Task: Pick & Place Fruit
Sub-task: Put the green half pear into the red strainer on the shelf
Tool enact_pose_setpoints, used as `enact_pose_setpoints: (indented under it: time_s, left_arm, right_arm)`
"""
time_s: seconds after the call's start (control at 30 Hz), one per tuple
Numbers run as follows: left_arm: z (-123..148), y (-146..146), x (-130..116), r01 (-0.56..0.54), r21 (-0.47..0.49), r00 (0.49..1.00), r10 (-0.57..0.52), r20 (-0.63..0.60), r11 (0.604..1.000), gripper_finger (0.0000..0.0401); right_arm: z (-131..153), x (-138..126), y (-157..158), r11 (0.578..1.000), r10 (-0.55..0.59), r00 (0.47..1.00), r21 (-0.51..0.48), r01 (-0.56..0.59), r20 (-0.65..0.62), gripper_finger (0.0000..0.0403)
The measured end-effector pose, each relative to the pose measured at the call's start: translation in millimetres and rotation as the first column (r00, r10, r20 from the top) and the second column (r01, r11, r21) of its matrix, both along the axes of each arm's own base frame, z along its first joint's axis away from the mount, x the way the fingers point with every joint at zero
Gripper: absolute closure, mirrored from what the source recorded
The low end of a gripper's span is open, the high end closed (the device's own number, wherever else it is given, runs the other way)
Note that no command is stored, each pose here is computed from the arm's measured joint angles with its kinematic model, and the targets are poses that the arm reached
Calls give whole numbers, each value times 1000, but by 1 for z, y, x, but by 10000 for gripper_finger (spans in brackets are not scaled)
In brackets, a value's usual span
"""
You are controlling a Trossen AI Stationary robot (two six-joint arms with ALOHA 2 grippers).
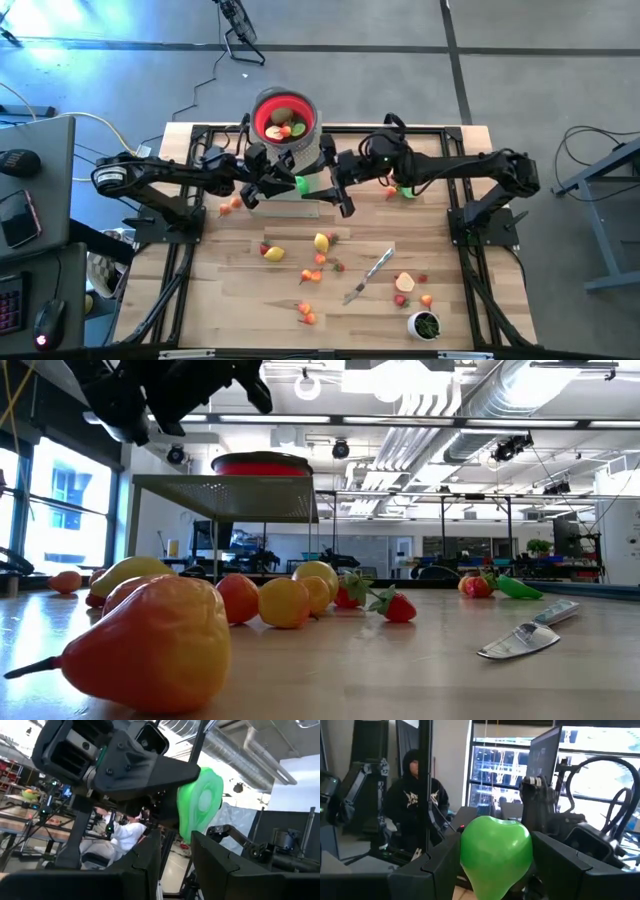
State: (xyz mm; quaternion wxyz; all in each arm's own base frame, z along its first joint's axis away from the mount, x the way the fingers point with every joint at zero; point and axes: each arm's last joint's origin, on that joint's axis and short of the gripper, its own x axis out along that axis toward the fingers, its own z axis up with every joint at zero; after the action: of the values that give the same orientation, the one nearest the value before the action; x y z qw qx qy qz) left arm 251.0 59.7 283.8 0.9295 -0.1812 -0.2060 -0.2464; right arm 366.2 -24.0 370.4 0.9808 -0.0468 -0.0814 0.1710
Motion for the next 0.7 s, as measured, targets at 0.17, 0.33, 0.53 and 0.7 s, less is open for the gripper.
enact_pose_setpoints:
  time_s: [0.17,0.33,0.53,0.7]
  left_arm:
    - [-1,0,1,1,-6,1000,-1,-14,1000,297]
    - [-1,0,1,9,-28,1000,-10,-24,1000,297]
    - [-1,0,1,6,-30,1000,-7,-23,1000,297]
    - [-1,1,1,-7,-39,1000,7,-21,999,297]
  right_arm:
    - [2,0,0,1000,0,1000,-3,0,15,183]
    - [3,-1,0,1000,3,1000,-5,-3,26,183]
    - [2,-1,0,1000,3,1000,-5,-3,24,183]
    - [2,-1,0,1000,3,1000,-5,-3,24,183]
